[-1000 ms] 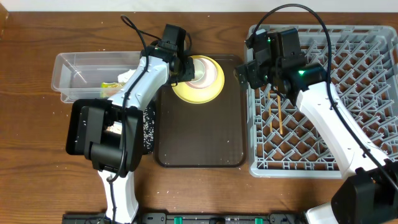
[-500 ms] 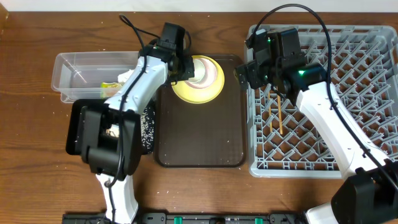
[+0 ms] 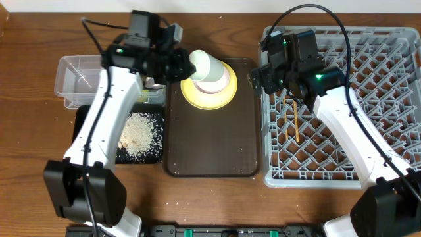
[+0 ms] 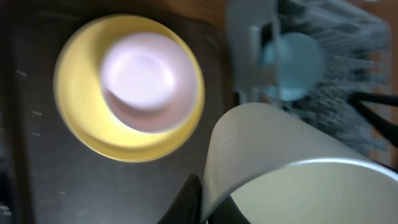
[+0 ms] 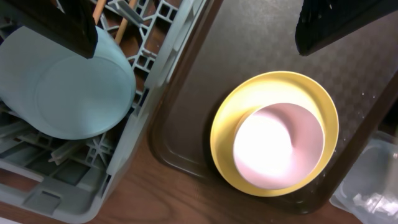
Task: Sort waste into correct bins and load items into the dishwasher rack
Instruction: 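Lift the white cup and swing it right toward the right gripper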
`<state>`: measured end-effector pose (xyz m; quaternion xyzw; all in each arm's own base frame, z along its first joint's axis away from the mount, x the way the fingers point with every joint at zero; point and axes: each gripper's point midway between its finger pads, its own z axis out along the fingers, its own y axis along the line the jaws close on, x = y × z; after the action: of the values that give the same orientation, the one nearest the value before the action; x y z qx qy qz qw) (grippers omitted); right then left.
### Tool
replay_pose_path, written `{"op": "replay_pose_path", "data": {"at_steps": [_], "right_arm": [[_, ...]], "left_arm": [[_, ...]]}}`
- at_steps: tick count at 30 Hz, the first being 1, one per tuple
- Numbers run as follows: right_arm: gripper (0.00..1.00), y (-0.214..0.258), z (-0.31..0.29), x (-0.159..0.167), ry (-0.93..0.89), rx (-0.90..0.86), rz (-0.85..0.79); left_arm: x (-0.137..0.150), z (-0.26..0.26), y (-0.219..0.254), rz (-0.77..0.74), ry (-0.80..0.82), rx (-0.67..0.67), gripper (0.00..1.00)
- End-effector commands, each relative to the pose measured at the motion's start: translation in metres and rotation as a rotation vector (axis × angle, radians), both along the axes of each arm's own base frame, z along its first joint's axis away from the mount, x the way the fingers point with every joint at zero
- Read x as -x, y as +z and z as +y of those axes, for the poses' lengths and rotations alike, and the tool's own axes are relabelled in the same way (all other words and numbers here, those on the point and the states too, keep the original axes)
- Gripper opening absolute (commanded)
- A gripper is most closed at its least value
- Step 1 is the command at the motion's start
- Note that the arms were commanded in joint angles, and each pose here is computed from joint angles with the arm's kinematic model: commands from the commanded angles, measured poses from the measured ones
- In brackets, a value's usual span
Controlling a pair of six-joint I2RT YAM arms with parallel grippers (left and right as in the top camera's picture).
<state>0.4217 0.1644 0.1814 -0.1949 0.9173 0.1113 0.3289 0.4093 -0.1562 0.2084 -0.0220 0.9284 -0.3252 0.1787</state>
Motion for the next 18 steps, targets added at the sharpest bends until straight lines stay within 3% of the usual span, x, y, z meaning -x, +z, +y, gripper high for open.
{"op": "replay_pose_path", "data": {"at_steps": [1,6,11,18], "right_arm": [[0.99,-0.001,0.002,-0.001,0.012,0.009,-0.004],[0.99,-0.001,0.003,-0.001,0.014,-0.001,-0.003],[0.99,0.000,0.010,0.003,0.040,-0.035,0.013],[0.99,-0.007,0.035,0.046,0.142,-0.194,0.212]], "left_arm": [[0.016,-0.016,0.024,0.007,-0.144,0.227,0.06],[0.032,-0.021,0.059,-0.012,-0.264,0.460,0.06],[0.035,-0.015,0.060,0.010,-0.252,0.483,0.06],[0.043,-0.015,0.057,0.064,-0.244,0.488,0.06]]}}
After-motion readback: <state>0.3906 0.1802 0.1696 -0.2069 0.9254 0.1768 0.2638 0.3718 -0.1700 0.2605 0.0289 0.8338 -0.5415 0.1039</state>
